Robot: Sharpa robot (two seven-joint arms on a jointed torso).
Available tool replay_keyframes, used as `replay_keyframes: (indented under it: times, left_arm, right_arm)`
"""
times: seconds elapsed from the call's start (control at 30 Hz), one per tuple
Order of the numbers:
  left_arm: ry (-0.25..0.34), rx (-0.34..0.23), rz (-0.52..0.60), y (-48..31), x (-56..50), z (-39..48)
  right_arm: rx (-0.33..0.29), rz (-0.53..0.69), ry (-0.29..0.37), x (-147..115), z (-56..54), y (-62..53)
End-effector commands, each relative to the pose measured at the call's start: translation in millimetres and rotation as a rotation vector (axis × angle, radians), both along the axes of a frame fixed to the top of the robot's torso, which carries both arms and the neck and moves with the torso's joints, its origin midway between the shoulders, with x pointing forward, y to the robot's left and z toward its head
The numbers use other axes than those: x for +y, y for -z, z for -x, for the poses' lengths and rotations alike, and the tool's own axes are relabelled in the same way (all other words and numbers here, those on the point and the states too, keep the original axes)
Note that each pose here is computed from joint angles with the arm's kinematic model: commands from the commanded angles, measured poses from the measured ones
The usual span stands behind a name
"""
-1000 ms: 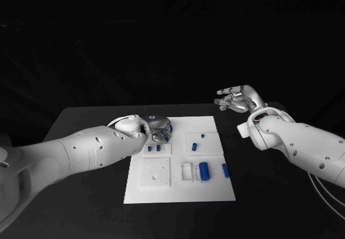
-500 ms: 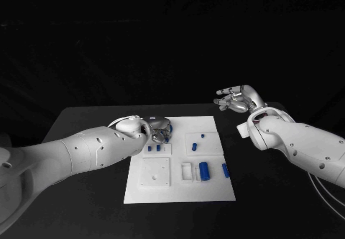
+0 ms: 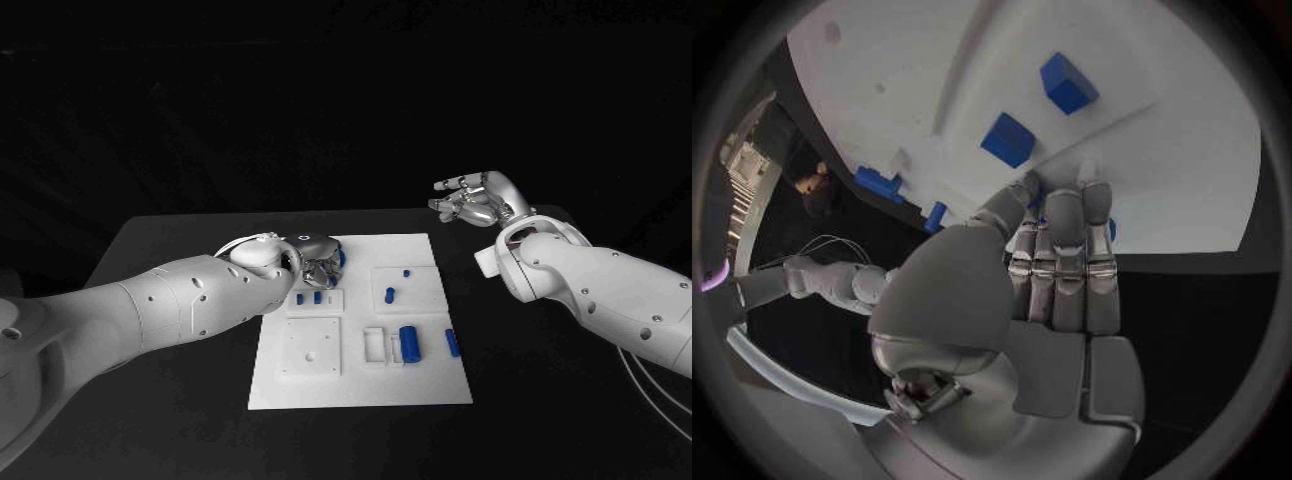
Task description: Assemble the parts on the task board
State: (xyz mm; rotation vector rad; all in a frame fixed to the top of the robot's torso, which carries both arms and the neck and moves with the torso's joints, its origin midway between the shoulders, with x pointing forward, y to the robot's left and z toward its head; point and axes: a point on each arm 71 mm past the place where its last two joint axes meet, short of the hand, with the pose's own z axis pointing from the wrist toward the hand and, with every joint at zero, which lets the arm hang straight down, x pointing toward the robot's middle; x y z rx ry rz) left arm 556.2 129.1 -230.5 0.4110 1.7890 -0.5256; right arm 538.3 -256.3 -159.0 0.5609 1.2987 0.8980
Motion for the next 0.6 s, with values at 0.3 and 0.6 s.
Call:
replay_keyframes:
  times: [0.3, 0.6]
  left_arm:
    - [-0.071, -0.012, 0.141, -11.2, 6.5, 1.7]
    - [-0.105, 0.016, 0.21, -28.6, 16.6, 1.9]
  right_arm:
    - [-0.007, 0.004, -0.017, 1.2, -0.1, -0.2]
    - [-0.005, 0.006, -0.013, -0.6, -0.2, 0.1]
